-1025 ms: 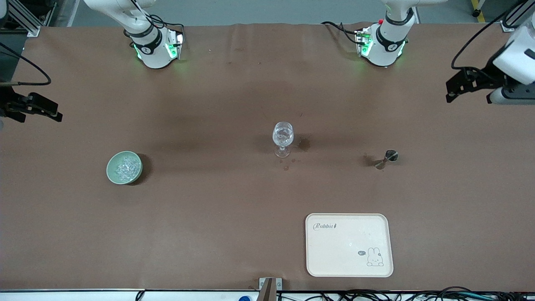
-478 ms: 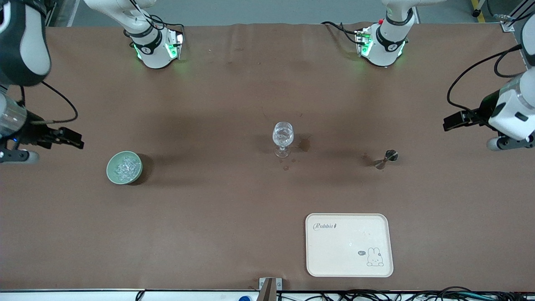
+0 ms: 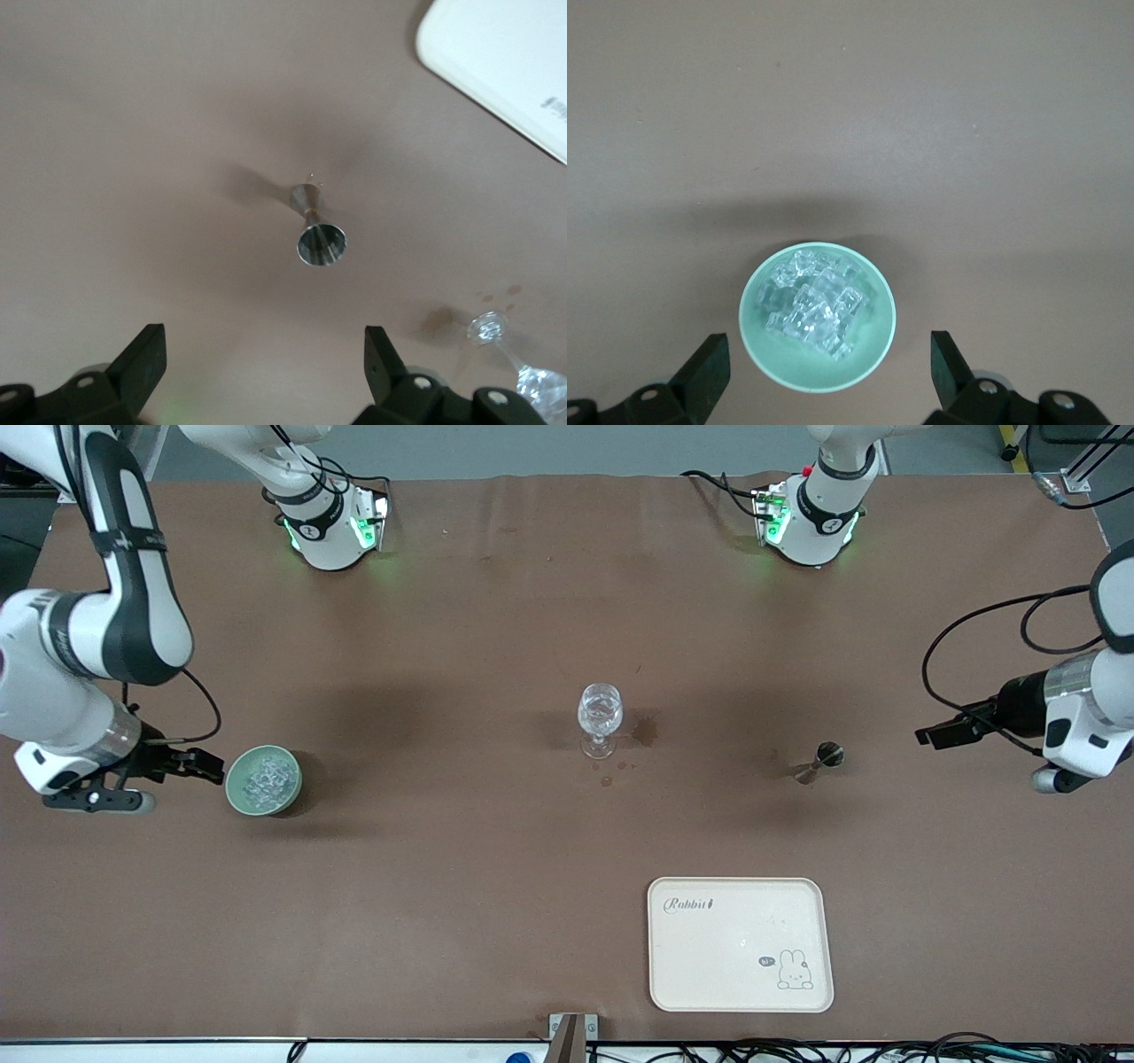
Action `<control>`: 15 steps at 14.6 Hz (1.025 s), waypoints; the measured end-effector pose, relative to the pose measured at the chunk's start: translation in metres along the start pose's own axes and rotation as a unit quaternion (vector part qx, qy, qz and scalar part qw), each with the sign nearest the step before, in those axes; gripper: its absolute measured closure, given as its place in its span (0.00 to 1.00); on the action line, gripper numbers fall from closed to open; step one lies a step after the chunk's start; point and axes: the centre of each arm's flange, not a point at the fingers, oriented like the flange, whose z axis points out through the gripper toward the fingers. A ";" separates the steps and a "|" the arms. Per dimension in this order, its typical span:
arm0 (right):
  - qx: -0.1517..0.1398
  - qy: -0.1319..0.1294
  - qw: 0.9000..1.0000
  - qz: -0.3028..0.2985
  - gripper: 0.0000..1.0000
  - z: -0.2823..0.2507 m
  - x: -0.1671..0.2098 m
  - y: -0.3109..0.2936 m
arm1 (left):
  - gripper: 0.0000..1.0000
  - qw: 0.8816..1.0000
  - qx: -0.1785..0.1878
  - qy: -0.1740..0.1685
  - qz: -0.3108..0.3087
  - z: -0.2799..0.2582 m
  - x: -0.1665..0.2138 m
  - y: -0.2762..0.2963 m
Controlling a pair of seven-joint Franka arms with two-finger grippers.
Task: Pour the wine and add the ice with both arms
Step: 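Grasp an ice cube with the right gripper while the left gripper grasps the jigger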
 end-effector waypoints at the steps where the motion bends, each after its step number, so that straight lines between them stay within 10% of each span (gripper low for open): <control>1: -0.002 0.001 1.000 0.000 0.00 0.015 -0.001 0.000 | 0.01 0.999 -0.017 -0.020 -0.019 0.017 0.010 -0.011; 7: -0.008 -0.003 1.000 -0.001 0.00 0.081 -0.017 -0.001 | 0.05 0.972 -0.125 -0.135 -0.145 0.108 0.069 -0.073; 15: -0.011 -0.011 1.000 -0.005 0.11 0.124 -0.033 -0.006 | 0.07 0.907 -0.147 -0.228 -0.323 0.186 0.093 -0.078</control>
